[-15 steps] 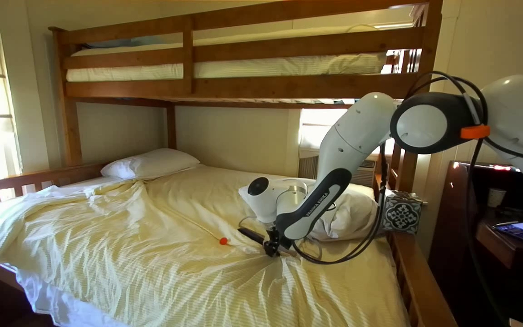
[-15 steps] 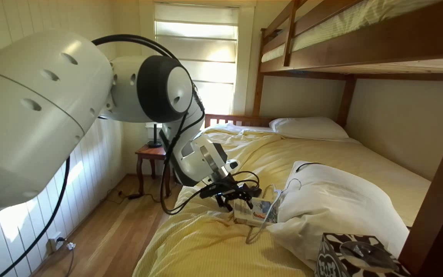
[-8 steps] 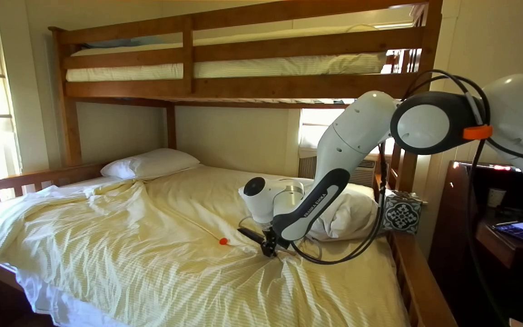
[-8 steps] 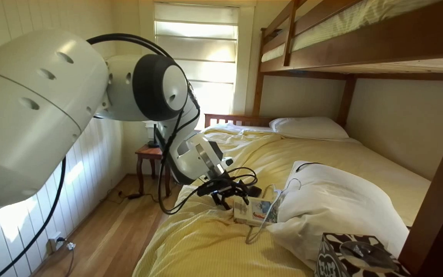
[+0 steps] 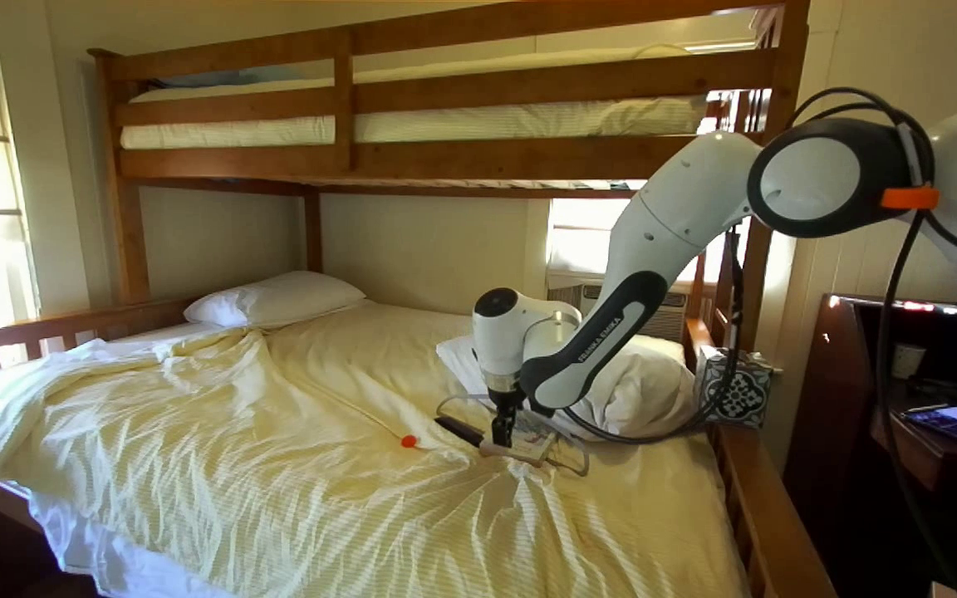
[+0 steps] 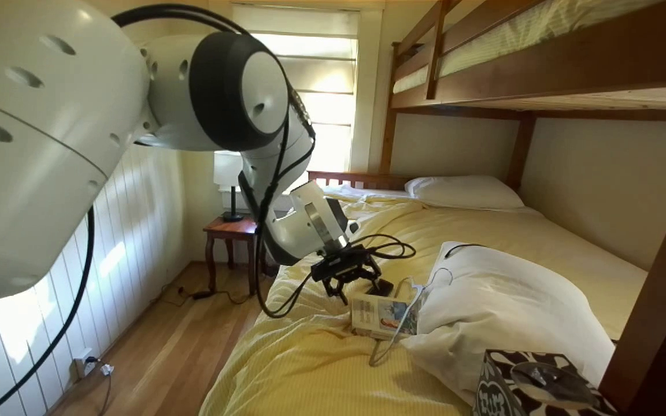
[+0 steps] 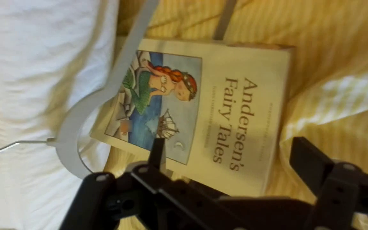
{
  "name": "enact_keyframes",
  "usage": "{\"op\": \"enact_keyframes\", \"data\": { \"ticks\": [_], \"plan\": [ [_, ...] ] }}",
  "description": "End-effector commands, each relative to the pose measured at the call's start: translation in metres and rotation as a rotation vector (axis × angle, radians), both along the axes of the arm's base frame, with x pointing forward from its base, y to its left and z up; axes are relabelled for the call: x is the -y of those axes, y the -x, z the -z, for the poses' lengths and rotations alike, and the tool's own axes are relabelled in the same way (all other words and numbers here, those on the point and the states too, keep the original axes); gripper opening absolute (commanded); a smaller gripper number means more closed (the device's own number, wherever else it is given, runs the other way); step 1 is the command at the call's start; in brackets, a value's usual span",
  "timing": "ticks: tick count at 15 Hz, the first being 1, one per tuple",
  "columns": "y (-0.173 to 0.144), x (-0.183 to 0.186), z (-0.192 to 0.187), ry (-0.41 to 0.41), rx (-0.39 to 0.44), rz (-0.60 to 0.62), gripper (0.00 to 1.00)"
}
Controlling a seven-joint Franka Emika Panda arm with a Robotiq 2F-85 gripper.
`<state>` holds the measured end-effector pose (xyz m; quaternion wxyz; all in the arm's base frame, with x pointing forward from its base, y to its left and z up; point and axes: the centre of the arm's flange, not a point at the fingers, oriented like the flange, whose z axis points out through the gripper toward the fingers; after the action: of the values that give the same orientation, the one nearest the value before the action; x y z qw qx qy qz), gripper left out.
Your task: Put the book on the pillow
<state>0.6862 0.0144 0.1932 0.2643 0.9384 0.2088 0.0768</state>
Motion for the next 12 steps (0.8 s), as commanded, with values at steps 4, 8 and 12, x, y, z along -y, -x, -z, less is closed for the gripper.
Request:
{"op": "enact_keyframes", "data": {
  "ticks": [4, 8, 12],
  "plan": [
    [0.041, 0.016, -0.007, 0.021, -0.143, -0.078, 1.0],
    [0.051, 0.001, 0.009, 0.014, -0.143, -0.021, 1.0],
    [0.05, 0.008, 0.01, 0.019, -0.101, 0.118, 1.0]
  ]
}}
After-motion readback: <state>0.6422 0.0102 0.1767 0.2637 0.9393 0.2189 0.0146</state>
